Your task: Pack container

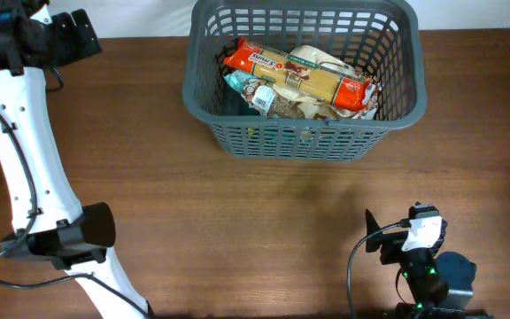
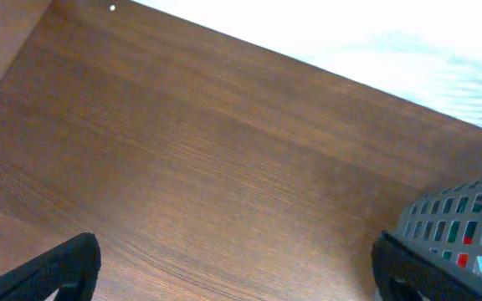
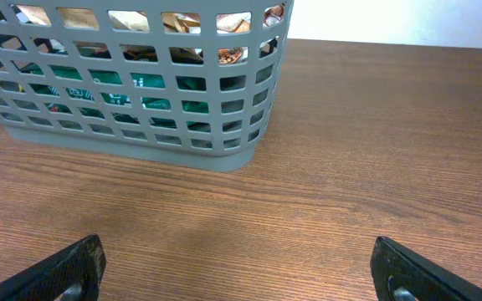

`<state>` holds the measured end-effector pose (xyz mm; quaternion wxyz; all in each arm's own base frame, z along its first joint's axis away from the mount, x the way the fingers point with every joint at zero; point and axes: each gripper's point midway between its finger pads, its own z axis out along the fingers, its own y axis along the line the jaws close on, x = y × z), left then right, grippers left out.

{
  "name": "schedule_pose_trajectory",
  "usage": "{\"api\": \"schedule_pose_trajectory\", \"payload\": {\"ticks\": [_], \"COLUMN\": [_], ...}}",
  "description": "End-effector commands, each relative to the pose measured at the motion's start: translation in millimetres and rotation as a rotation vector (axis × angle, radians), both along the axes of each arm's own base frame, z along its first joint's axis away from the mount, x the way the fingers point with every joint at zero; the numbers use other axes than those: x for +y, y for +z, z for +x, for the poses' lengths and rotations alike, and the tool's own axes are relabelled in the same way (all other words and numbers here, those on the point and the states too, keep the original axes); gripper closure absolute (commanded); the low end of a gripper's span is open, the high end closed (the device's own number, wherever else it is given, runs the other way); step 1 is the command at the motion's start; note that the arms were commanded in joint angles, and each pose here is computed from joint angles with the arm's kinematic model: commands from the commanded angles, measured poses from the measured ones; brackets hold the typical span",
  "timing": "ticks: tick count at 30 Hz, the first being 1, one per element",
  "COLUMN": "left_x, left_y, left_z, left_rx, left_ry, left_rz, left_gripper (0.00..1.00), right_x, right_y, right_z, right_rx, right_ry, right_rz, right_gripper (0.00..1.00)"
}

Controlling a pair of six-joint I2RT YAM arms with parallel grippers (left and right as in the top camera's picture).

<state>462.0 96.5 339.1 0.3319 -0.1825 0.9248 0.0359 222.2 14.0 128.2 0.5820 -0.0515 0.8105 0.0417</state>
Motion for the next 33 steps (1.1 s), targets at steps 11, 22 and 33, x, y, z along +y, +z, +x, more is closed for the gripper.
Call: {"api": "schedule_pose_trajectory", "payload": {"ticks": [11,22,33], "left_x": [1,10,-22], "left_y": [8,74,85], "left_z": [-4,-68,-155], "left_rx": [-0.02,-0.202,-0.604], "left_ry": [0.011,0.093,0.08], "left_rz": [-0.007,0.115,0.179], "left_gripper": [0.01,0.01,0.01], "right_x": [3,3,3], "right_y": [-1,-1,-1], "right_z": [0,0,0], "right_rx": [-0.003,-0.004,-0.004], "right_ry": [0.012,0.013,0.013], "right_rz": [0.01,0.01,0.011], "right_gripper": [0.01,0.01,0.01]}}
